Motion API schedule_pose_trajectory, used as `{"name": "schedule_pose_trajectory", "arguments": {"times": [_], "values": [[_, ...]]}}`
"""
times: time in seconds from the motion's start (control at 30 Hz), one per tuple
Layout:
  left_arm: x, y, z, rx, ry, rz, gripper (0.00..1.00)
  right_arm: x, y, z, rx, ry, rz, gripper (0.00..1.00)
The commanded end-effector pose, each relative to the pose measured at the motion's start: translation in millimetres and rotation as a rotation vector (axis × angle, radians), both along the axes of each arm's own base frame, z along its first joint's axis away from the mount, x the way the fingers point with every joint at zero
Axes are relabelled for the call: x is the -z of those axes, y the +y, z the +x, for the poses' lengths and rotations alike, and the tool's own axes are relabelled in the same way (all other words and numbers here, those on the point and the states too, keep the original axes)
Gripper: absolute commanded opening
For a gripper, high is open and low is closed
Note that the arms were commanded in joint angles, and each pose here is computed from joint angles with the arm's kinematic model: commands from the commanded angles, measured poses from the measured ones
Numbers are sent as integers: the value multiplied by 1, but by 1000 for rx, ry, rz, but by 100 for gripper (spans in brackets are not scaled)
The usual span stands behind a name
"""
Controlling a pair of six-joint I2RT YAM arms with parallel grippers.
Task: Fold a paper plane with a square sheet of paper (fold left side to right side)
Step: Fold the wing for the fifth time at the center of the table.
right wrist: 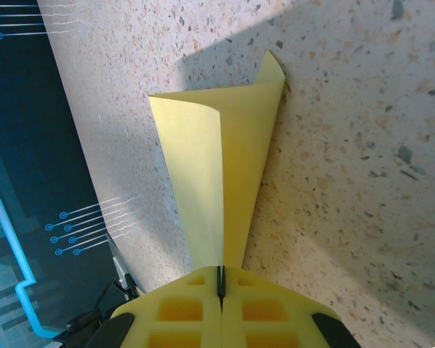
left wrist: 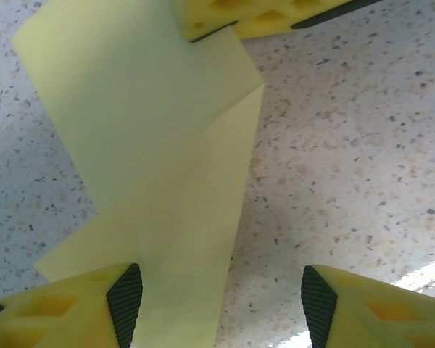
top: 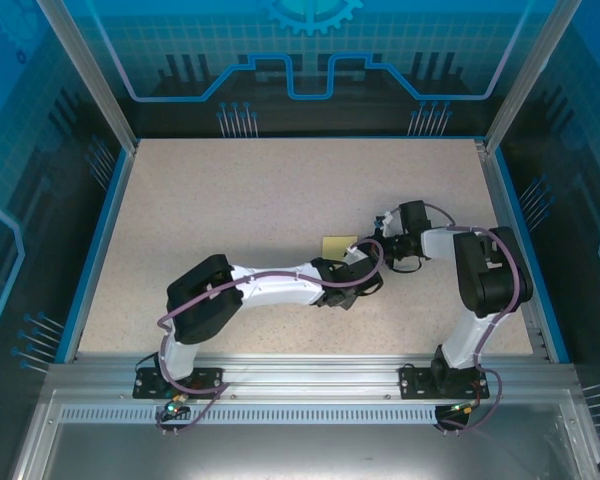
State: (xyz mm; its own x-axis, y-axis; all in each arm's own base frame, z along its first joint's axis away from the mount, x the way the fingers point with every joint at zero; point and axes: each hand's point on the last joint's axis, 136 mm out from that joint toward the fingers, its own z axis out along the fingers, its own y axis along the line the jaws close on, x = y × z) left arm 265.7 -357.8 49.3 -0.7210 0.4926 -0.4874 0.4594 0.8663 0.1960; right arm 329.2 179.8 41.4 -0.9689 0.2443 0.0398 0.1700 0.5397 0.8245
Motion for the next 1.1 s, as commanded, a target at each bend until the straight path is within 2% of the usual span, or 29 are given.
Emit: {"name": "schedule_pose_trajectory", "arguments": {"times": [0.0, 0.6, 1.07], "values": [[2, 11, 0, -29, -8, 79, 63, 10, 1, -4, 5, 35, -6, 1], [20, 18, 5, -39, 17, 167, 57, 14, 3, -6, -5, 52, -6, 1], [28, 15, 4, -25, 45, 173, 45, 16, 6, -6, -16, 53, -13, 4]]}}
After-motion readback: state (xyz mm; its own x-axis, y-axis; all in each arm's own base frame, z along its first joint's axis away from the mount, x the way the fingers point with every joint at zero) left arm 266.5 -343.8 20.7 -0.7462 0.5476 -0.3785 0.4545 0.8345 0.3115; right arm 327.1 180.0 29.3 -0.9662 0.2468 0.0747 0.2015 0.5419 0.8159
